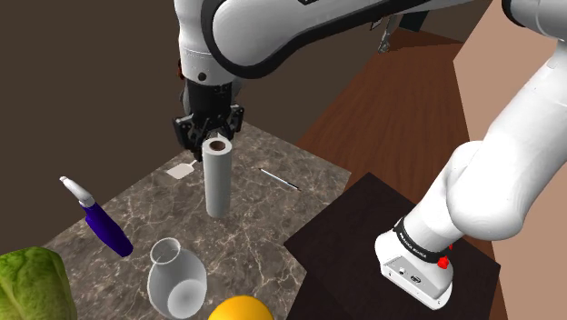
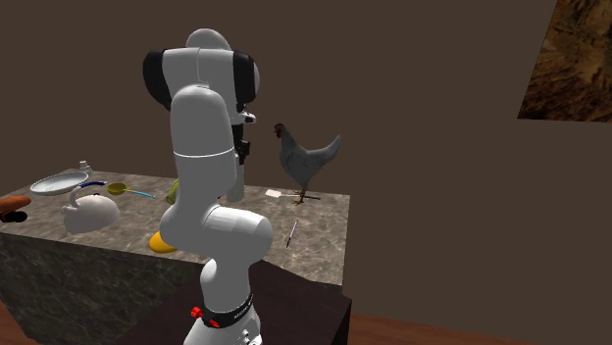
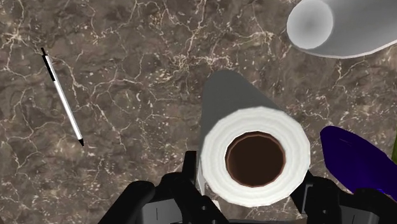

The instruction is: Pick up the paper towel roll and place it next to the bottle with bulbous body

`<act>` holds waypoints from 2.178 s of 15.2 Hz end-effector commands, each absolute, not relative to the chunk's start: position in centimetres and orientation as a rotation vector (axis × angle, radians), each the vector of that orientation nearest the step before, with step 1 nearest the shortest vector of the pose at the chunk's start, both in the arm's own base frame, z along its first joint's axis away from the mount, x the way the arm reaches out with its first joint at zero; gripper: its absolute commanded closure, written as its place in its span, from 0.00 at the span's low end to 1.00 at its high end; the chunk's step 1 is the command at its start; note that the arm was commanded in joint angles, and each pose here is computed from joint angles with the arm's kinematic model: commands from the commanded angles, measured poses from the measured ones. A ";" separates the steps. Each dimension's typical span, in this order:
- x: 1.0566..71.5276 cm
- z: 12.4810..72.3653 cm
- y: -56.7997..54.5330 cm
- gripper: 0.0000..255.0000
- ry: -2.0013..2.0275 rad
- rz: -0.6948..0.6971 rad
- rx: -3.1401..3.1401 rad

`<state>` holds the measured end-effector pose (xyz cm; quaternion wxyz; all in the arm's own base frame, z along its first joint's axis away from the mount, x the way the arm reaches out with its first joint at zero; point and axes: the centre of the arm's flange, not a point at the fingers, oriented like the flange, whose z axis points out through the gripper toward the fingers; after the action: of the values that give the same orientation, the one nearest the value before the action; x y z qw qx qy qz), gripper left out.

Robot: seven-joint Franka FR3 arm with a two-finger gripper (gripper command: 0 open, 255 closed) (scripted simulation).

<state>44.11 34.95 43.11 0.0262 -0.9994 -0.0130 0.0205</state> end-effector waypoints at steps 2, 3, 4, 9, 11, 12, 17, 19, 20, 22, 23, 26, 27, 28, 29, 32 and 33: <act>44.2 41.5 35.0 1.00 -0.040 0.062 -3.088; 44.2 40.9 35.0 1.00 -0.040 0.062 -3.088; 44.2 40.4 35.0 1.00 -0.040 0.062 -3.088; 44.2 37.8 35.0 1.00 -0.040 0.062 -3.088; 44.2 36.7 35.0 1.00 -0.040 0.062 -3.088; 44.2 36.2 35.0 1.00 -0.040 0.062 -3.088; 44.1 33.9 35.0 1.00 -0.040 0.063 -3.088; 44.2 33.9 35.0 1.00 -0.040 0.062 -3.088; 44.2 33.9 35.0 1.00 -0.040 0.062 -3.088; 44.2 33.9 35.0 1.00 -0.040 0.062 -3.088; 44.2 33.9 35.0 1.00 -0.040 0.062 -3.088; 44.2 33.9 35.0 0.00 -0.040 0.062 -3.088; 44.2 33.9 35.0 0.00 -0.040 0.062 -3.088; 44.2 33.9 35.0 0.00 -0.040 0.062 -3.088; 44.2 33.9 35.0 0.00 -0.040 0.062 -3.088; 44.3 36.5 34.8 0.00 -0.040 0.062 -3.088; 44.3 37.8 34.8 0.00 -0.040 0.062 -3.088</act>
<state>44.32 34.75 36.70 0.0266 -0.9994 -0.0129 0.0197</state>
